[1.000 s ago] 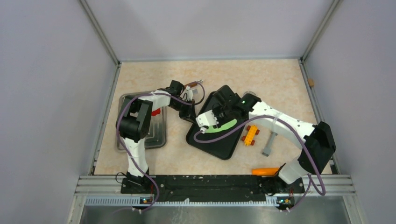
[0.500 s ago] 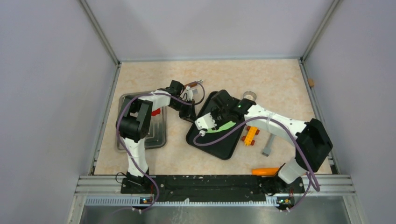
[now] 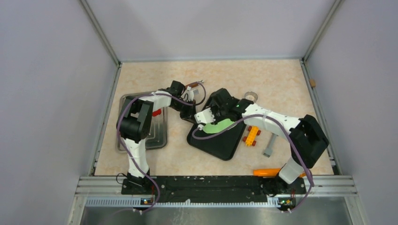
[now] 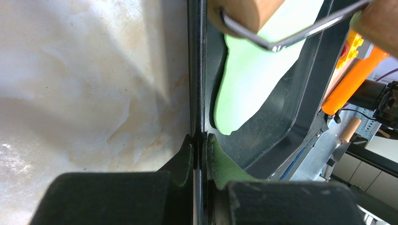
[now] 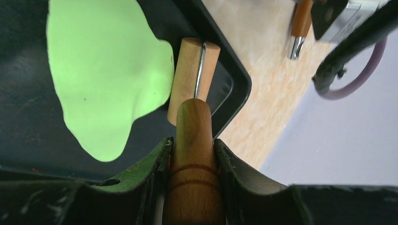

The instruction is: Roll out the dumpling wrappers from the dough

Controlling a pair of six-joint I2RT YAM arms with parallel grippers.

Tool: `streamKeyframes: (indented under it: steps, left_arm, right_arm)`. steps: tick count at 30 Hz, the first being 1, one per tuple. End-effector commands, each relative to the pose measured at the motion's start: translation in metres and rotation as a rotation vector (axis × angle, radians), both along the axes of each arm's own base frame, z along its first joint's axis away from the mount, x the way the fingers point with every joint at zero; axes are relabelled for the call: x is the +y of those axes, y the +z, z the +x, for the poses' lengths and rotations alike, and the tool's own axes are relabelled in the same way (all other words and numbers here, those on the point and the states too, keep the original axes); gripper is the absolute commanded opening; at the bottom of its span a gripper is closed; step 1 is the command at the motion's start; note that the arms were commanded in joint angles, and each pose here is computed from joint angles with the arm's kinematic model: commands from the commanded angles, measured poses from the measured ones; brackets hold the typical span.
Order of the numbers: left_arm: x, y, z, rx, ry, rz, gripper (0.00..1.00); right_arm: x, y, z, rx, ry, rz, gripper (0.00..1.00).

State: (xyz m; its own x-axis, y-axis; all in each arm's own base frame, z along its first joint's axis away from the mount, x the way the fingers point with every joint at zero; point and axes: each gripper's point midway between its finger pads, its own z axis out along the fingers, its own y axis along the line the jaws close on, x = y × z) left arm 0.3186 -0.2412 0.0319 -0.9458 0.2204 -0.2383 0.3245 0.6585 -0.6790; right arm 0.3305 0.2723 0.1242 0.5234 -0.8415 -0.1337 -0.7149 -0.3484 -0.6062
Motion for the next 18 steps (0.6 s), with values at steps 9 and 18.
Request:
streamKeyframes:
  steps: [9, 18]
  left_arm:
    - [-0.004, 0.008, 0.008, -0.021, -0.003, -0.033, 0.00]
    - [-0.005, 0.008, 0.010, -0.017, -0.002, -0.035, 0.00]
  right_arm:
    - [-0.010, 0.129, 0.016, -0.152, -0.136, 0.196, 0.00]
    - [-0.032, 0.071, -0.029, -0.010, -0.133, 0.138, 0.00]
